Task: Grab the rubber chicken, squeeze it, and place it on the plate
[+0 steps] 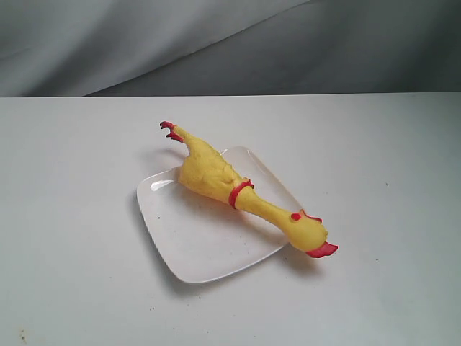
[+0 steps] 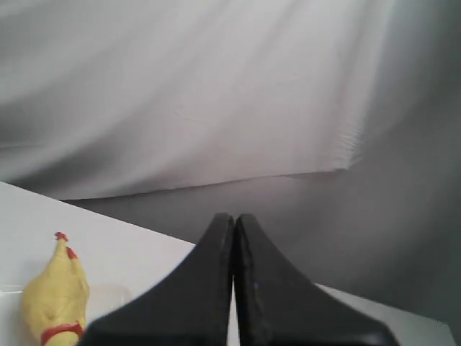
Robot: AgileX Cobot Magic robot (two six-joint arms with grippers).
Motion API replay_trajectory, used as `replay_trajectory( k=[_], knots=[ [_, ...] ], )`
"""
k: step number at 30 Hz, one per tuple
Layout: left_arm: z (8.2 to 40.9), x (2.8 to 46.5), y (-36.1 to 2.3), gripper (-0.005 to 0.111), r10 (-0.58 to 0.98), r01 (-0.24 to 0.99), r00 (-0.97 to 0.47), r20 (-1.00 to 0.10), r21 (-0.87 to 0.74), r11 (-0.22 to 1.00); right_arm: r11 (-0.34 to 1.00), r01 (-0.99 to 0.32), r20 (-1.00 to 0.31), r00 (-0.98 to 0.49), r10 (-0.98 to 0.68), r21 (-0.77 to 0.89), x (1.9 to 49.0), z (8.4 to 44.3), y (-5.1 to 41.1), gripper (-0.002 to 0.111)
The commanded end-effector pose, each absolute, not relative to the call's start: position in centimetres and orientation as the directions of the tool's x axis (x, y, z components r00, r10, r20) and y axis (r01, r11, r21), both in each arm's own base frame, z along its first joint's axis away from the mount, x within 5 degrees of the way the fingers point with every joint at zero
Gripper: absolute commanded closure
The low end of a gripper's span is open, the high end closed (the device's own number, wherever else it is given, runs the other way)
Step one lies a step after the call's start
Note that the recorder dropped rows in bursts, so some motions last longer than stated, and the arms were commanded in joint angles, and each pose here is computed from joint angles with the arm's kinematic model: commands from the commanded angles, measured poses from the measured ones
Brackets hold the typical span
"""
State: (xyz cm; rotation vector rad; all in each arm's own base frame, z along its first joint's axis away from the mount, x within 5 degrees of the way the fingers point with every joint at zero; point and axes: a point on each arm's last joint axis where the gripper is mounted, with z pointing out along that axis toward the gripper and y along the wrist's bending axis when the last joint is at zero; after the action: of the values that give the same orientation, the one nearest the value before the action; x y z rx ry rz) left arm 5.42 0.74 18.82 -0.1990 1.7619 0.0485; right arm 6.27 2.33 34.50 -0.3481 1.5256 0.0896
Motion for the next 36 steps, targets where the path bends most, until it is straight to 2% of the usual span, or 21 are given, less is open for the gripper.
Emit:
replay_trajectory(
  k=[1, 13, 15, 19, 27, 36],
  knots=[
    [18.7, 5.4, 0.7, 0.107, -0.109, -0.162, -0.182, -0.977, -0.079, 0.984, 0.983, -0.163, -0.996, 0.038, -0.08, -0.085, 5.8, 31.9, 1.5, 0.108],
    [18.7, 5.4, 0.7, 0.107, -0.109, -0.162, -0.182, -0.977, -0.079, 0.984, 0.941, -0.09, -0.944, 0.005, 0.328, 0.327, 5.1, 26.4, 0.8, 0.108],
    [18.7, 5.4, 0.7, 0.107, -0.109, -0.162, -0.182, -0.977, -0.079, 0.984, 0.932, -0.078, -0.935, 0.002, 0.355, 0.354, 4.9, 25.6, 0.7, 0.108],
    [18.7, 5.4, 0.7, 0.107, -0.109, -0.162, -0.182, -0.977, -0.079, 0.984, 0.95, -0.061, -0.952, -0.015, 0.305, 0.306, 4.9, 24.3, 0.6, 0.108],
    [18.7, 5.4, 0.7, 0.107, -0.109, -0.162, -0.182, -0.977, -0.079, 0.984, 0.999, 0.0, -0.987, -0.153, 0.044, 0.045, 5.1, 21.1, 0.1, 0.108],
    [18.7, 5.4, 0.7, 0.107, -0.109, -0.162, -0.182, -0.977, -0.079, 0.984, 1.0, 0.007, -0.971, -0.237, -0.008, -0.01, 5.4, 18.4, 0.0, 0.108]
  ],
)
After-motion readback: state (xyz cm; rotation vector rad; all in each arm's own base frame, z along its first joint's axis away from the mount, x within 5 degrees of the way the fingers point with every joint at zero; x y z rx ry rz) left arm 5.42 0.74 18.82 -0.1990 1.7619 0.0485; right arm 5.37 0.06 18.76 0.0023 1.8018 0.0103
